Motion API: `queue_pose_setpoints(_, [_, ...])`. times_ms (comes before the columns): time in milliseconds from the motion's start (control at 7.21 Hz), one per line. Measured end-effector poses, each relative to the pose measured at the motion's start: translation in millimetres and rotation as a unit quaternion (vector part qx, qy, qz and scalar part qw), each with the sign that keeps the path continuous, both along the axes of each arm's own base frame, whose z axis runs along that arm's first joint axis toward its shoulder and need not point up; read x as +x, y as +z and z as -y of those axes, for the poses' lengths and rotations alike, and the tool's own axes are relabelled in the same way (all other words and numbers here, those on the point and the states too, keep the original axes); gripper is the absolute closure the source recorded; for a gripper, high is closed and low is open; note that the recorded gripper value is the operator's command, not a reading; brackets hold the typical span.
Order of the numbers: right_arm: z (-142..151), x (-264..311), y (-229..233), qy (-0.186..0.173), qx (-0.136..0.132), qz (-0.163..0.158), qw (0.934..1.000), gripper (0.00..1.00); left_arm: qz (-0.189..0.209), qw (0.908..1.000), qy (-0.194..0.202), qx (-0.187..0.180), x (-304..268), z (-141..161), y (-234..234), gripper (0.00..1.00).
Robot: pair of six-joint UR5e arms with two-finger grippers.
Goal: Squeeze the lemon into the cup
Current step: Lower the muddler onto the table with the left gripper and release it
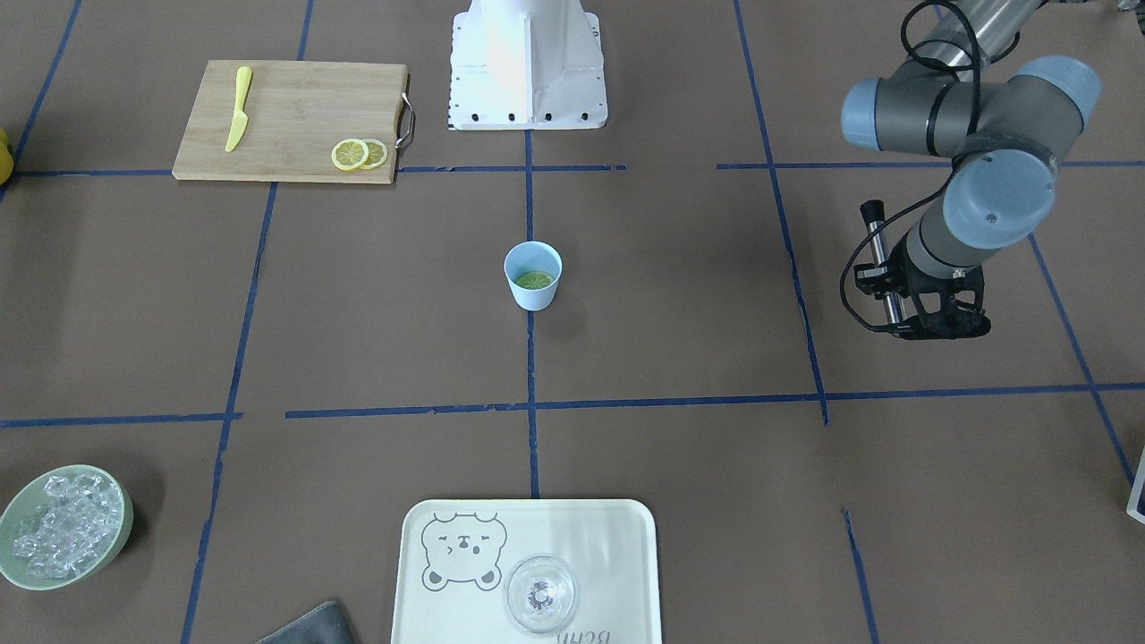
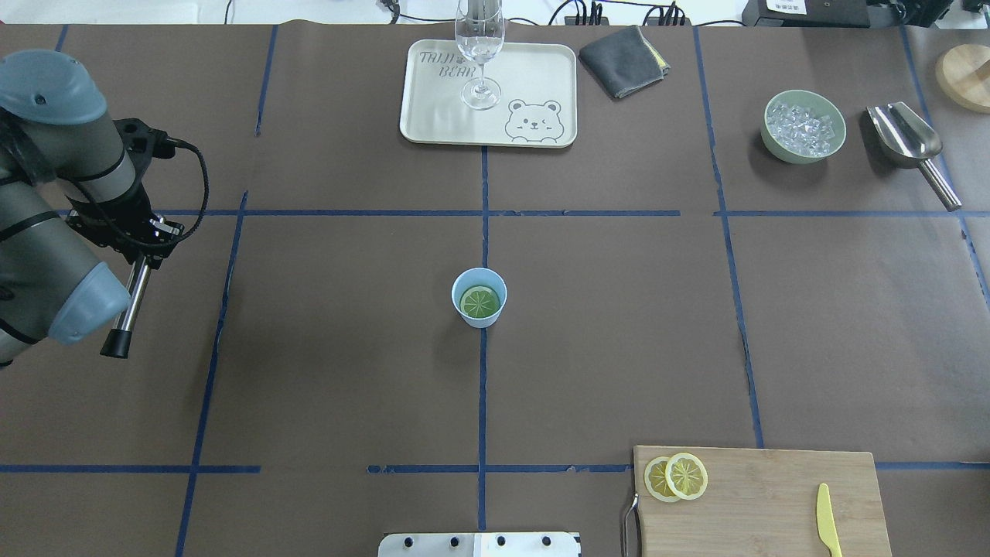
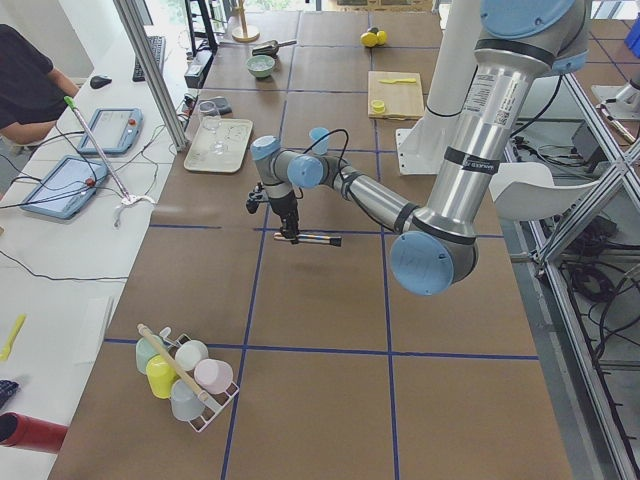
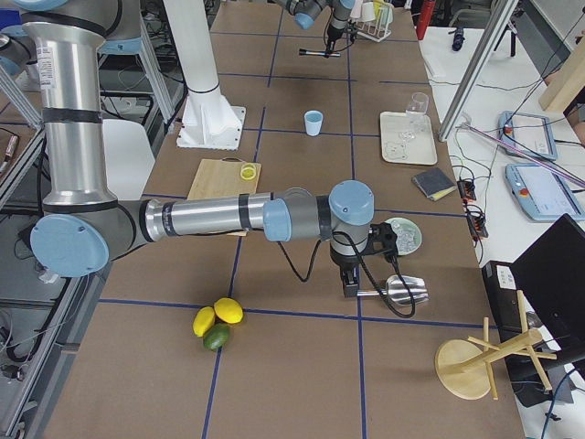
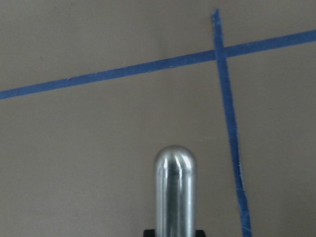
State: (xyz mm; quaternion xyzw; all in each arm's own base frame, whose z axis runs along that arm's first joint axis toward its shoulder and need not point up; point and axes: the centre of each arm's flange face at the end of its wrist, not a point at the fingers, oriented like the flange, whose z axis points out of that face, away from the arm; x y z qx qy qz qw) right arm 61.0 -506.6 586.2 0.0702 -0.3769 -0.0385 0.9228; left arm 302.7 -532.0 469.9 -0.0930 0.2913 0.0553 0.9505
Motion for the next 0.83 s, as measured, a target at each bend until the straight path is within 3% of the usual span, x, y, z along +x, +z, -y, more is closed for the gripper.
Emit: queue_pose_setpoints(832, [1, 0, -1, 0.0, 0.001, -0.001, 1.0, 0.0, -0.021, 0.9997, 0.013, 0.004, 41, 9, 2, 1.0])
